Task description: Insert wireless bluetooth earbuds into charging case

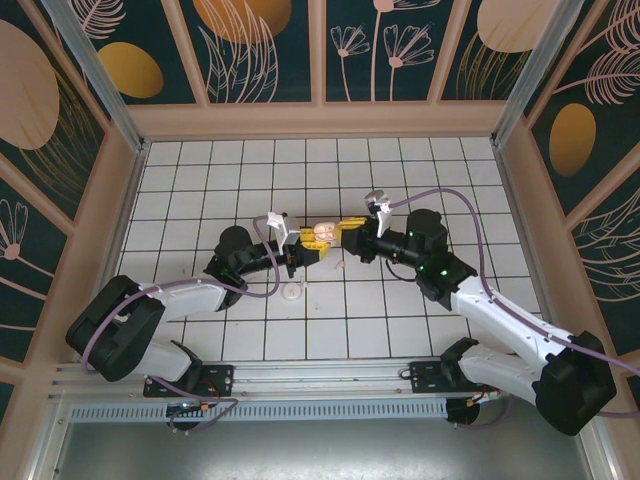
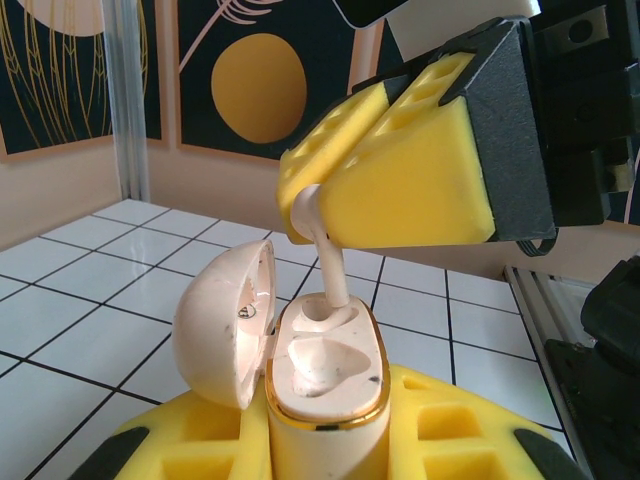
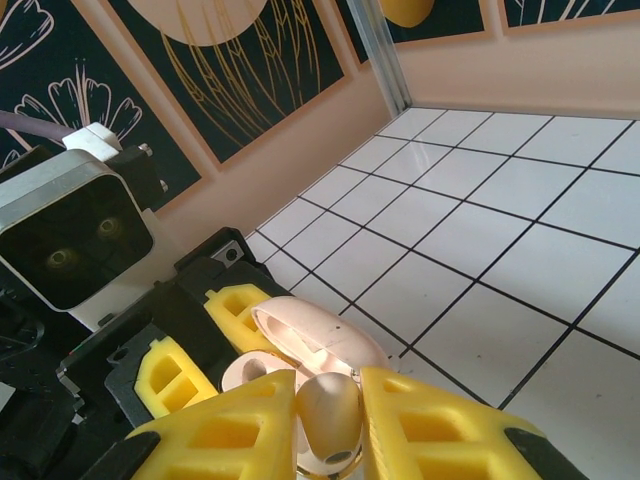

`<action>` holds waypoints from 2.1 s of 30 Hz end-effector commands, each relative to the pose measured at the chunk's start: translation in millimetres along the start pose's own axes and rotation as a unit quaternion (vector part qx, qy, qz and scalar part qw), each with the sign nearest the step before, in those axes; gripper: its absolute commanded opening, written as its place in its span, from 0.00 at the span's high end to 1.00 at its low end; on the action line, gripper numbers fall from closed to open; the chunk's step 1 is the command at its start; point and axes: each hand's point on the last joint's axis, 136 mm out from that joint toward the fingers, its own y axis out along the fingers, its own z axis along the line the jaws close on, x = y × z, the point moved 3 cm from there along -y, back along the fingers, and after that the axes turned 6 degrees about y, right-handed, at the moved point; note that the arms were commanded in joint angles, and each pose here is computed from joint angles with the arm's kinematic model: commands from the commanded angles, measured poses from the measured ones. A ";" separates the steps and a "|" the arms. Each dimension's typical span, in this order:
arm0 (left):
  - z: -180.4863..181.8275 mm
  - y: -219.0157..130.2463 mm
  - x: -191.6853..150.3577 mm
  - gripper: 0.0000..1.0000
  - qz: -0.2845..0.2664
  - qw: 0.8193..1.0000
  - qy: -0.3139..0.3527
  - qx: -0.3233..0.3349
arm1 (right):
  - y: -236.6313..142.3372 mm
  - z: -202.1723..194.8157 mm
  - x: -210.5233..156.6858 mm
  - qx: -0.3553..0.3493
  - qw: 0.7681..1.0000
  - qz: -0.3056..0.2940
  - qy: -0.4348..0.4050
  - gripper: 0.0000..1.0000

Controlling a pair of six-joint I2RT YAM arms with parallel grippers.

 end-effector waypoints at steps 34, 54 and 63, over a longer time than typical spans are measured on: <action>-7.4 -5.2 32.2 0.84 -0.064 0.997 0.035 -0.004 | -1.7 -3.6 -26.4 0.001 0.999 0.042 -0.010 0.78; -10.3 -8.8 33.1 0.84 -0.066 0.996 0.060 -0.002 | -2.7 -4.5 -27.9 0.002 0.999 0.038 -0.013 0.78; -14.7 -12.2 33.1 0.84 -0.069 0.994 0.078 -0.005 | -3.9 -0.3 -22.2 0.015 1.000 0.015 -0.015 0.78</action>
